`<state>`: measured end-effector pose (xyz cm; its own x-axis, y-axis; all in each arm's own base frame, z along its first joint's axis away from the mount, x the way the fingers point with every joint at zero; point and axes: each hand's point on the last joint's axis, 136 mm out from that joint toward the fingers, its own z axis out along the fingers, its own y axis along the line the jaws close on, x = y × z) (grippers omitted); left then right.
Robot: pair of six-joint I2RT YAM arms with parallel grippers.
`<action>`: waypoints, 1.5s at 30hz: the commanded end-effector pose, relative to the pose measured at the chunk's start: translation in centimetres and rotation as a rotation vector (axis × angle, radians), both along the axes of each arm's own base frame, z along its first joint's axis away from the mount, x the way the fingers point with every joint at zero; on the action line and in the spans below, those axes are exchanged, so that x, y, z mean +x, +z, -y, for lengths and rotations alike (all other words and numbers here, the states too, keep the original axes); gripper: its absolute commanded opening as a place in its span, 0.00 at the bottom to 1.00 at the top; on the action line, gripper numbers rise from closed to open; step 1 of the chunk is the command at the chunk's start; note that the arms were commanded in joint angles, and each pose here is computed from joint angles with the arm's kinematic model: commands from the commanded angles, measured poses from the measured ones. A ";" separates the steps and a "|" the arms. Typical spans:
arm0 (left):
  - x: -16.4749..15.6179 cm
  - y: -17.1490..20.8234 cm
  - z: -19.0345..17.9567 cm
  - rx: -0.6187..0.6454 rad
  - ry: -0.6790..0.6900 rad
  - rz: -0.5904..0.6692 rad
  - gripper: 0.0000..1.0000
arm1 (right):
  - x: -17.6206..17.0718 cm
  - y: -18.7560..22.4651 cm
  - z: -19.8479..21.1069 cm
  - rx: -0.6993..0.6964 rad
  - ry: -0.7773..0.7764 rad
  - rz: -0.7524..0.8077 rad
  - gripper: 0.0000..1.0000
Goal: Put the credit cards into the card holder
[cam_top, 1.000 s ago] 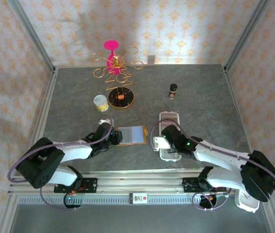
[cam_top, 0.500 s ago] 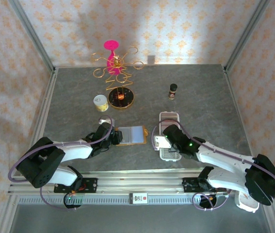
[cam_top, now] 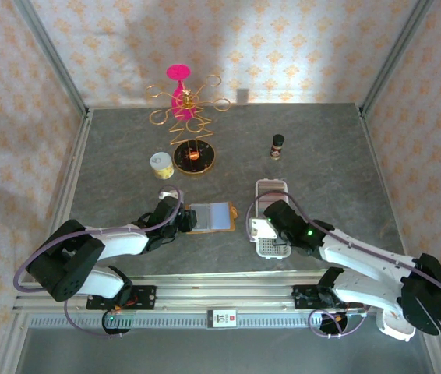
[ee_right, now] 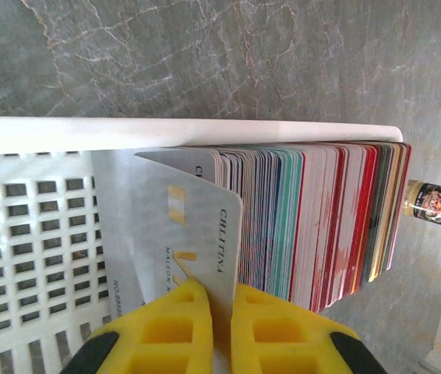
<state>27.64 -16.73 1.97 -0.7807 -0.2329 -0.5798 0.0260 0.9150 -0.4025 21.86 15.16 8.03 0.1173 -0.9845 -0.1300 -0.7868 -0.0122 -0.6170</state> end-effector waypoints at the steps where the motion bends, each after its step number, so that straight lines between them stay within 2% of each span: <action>1: -1.5 -1.1 2.3 -0.070 -0.096 -0.089 0.38 | 0.5 2.0 0.4 0.020 -0.040 0.035 0.10; 6: -1.5 -1.2 2.2 -0.067 -0.093 -0.091 0.38 | -0.8 3.3 -0.5 0.103 -0.024 -0.026 0.00; 11: -1.5 -1.2 2.2 -0.065 -0.095 -0.091 0.42 | -2.3 5.7 -2.5 0.256 -0.028 -0.131 0.00; 14: -1.4 -1.1 2.3 -0.067 -0.095 -0.087 0.45 | -2.9 8.7 -5.2 0.429 -0.018 -0.190 0.00; 18: -1.4 -1.2 2.3 -0.065 -0.096 -0.090 0.46 | -0.9 13.4 -8.5 0.786 -0.168 -0.201 0.00; 21: -1.4 -1.1 2.2 -0.061 -0.094 -0.087 0.45 | 0.1 14.8 -10.5 0.982 -0.274 -0.279 0.00; 24: -1.3 -0.5 2.3 -0.073 -0.099 -0.068 0.46 | 1.4 14.6 -12.1 1.137 -0.451 -0.400 0.00; 30: -1.5 0.1 2.5 -0.103 -0.110 -0.041 0.52 | 2.1 10.0 -15.7 1.182 -0.733 -0.698 0.00; 33: -1.5 -0.2 2.8 -0.110 -0.117 -0.055 0.56 | 2.4 7.3 -16.7 1.213 -0.871 -0.790 0.00; 36: -1.7 -0.5 3.1 -0.116 -0.131 -0.069 0.56 | 3.2 4.8 -16.7 1.234 -1.015 -0.813 0.00; 39: -1.7 -0.5 3.2 -0.120 -0.134 -0.069 0.56 | 3.9 2.8 -16.7 1.229 -1.092 -0.798 0.00; 45: -1.7 -1.3 2.9 -0.071 -0.124 -0.091 0.51 | 4.9 1.2 -17.4 1.245 -1.144 -0.799 0.00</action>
<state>27.62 -17.49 2.27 -0.7847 -0.2282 -0.5764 0.0544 0.9008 -0.4308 25.71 32.02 8.97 -0.9004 0.0776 -0.4280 -0.2075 0.7881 0.5795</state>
